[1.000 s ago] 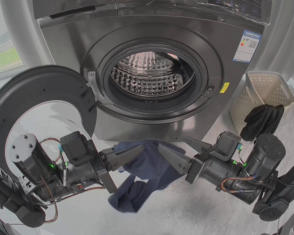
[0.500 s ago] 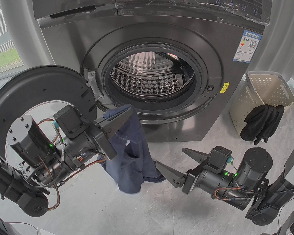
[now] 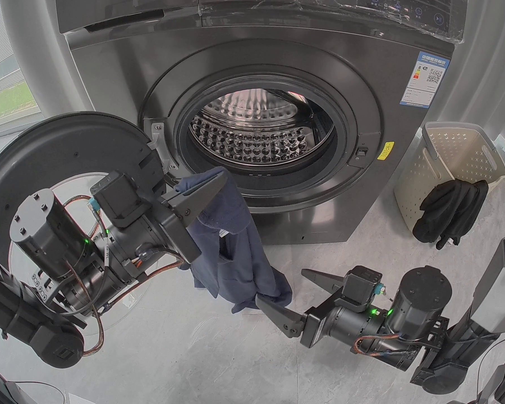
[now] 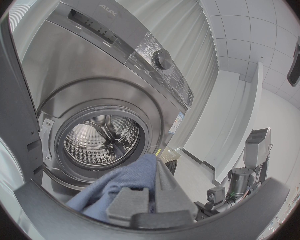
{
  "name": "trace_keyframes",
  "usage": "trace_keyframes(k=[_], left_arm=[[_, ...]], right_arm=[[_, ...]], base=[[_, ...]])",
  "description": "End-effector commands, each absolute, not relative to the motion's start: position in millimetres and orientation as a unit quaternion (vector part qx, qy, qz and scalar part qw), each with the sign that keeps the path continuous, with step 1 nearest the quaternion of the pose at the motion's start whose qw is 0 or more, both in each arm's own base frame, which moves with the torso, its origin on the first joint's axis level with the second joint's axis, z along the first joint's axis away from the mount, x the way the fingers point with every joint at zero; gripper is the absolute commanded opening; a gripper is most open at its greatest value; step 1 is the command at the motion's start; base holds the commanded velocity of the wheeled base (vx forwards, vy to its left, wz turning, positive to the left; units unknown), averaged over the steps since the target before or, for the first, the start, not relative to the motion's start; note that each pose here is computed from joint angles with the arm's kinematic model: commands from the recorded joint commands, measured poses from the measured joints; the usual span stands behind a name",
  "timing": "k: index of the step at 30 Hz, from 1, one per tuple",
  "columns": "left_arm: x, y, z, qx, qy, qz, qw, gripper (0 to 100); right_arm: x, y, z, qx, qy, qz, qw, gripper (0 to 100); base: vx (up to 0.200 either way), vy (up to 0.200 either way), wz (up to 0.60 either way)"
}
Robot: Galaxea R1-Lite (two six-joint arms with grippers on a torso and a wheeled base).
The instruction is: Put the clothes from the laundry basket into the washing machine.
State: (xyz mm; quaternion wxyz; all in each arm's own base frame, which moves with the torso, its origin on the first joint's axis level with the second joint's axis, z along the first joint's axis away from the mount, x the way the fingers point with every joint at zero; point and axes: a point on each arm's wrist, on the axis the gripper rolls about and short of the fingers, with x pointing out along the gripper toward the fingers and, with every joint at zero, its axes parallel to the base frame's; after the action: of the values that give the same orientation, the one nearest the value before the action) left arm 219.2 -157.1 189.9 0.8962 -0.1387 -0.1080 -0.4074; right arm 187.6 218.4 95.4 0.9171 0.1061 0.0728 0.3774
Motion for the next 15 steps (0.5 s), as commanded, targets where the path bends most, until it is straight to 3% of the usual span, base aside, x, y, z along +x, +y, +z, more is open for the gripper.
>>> trace_keyframes(k=[1,10,15], left_arm=[[220,-158,194,-0.141,-0.117,-0.407,0.895,0],[219,-157,196,-0.141,-0.120,-0.408,0.894,0],[218,-157,195,-0.140,-0.117,-0.409,0.894,0]], right_arm=[[181,230,84,0.100,0.093,0.395,0.908,100],[191,248,60,0.084,0.112,0.397,0.907,100],[226,259,51,0.095,0.093,0.371,0.919,100]], base=[[0.000,0.000,0.00],[0.000,0.000,0.00],[0.000,0.000,0.00]])
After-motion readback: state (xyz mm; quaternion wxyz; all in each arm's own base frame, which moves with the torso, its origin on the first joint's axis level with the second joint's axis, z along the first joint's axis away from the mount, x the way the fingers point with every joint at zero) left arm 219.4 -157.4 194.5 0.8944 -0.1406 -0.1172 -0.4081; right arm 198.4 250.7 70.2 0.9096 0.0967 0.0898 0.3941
